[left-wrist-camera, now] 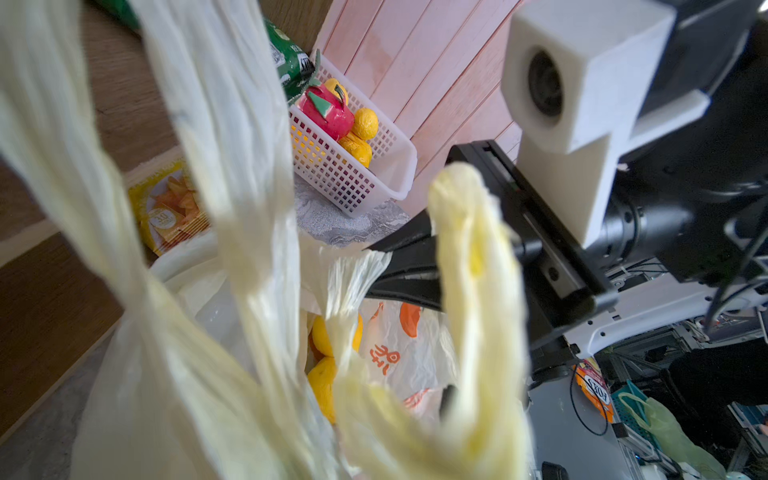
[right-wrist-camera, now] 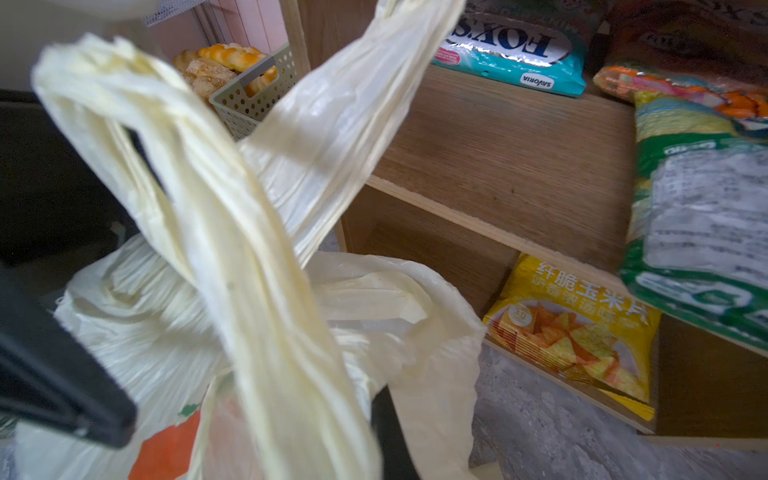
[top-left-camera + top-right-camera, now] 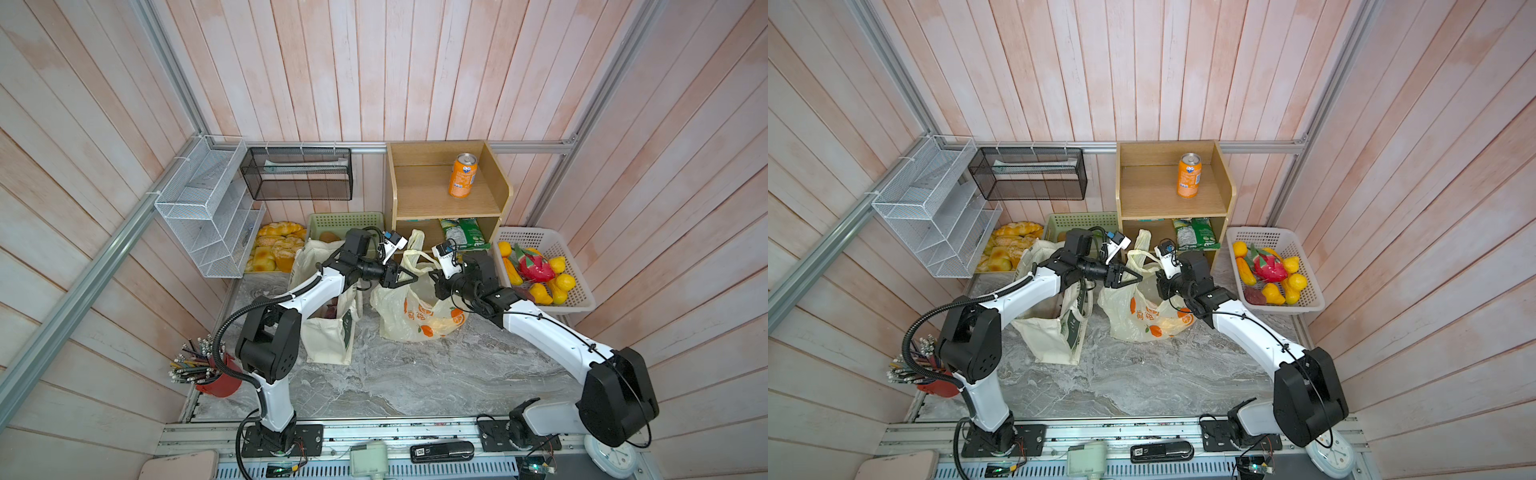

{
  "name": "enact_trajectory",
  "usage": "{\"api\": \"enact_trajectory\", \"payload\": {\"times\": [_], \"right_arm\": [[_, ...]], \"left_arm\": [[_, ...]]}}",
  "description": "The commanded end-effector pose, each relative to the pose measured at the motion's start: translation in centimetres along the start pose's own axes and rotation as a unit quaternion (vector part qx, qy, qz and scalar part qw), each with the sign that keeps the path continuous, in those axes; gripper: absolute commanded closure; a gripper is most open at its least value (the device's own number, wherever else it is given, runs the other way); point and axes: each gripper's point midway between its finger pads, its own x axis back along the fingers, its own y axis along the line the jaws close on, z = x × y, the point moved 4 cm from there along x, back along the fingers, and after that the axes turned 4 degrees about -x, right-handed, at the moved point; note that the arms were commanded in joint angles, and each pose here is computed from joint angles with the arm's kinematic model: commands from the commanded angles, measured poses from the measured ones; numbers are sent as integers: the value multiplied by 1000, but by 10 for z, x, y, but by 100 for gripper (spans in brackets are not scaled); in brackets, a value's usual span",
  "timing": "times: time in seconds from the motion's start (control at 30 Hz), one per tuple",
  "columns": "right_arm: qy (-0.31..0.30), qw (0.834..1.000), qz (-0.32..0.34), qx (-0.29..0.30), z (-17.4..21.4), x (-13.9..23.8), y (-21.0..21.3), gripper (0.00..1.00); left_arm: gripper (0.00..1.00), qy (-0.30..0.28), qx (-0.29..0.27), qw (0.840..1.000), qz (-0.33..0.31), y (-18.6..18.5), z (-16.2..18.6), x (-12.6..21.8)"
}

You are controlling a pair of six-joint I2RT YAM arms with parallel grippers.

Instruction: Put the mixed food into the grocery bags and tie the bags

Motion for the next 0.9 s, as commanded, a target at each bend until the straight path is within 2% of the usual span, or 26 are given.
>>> {"api": "enact_trajectory", "payload": {"times": [0.0, 0.3, 0.5, 0.63, 0.8, 0.83, 0.87], "right_arm": [[17, 1000, -15, 1, 14, -5, 8, 100], [40, 999, -14, 10, 27, -15, 15, 100], [41, 999, 1, 13, 27, -13, 11, 100], [40, 999, 16, 14, 26, -10, 7, 100], [39, 999, 17, 13, 22, -8, 6, 100], [39, 999, 13, 10, 19, -6, 7, 89], [41, 999, 6, 10, 16, -3, 9, 72]], "left_arm": [[47, -21, -13, 999, 26, -12, -11, 6], [46, -35, -17, 999, 35, -18, -16, 8], [65, -33, -13, 999, 35, -16, -14, 7], [73, -29, -8, 999, 34, -14, -10, 6], [100, -25, -8, 999, 33, -13, -7, 5], [100, -26, -9, 999, 31, -13, -7, 5], [100, -27, -10, 999, 29, -13, -8, 6]]}}
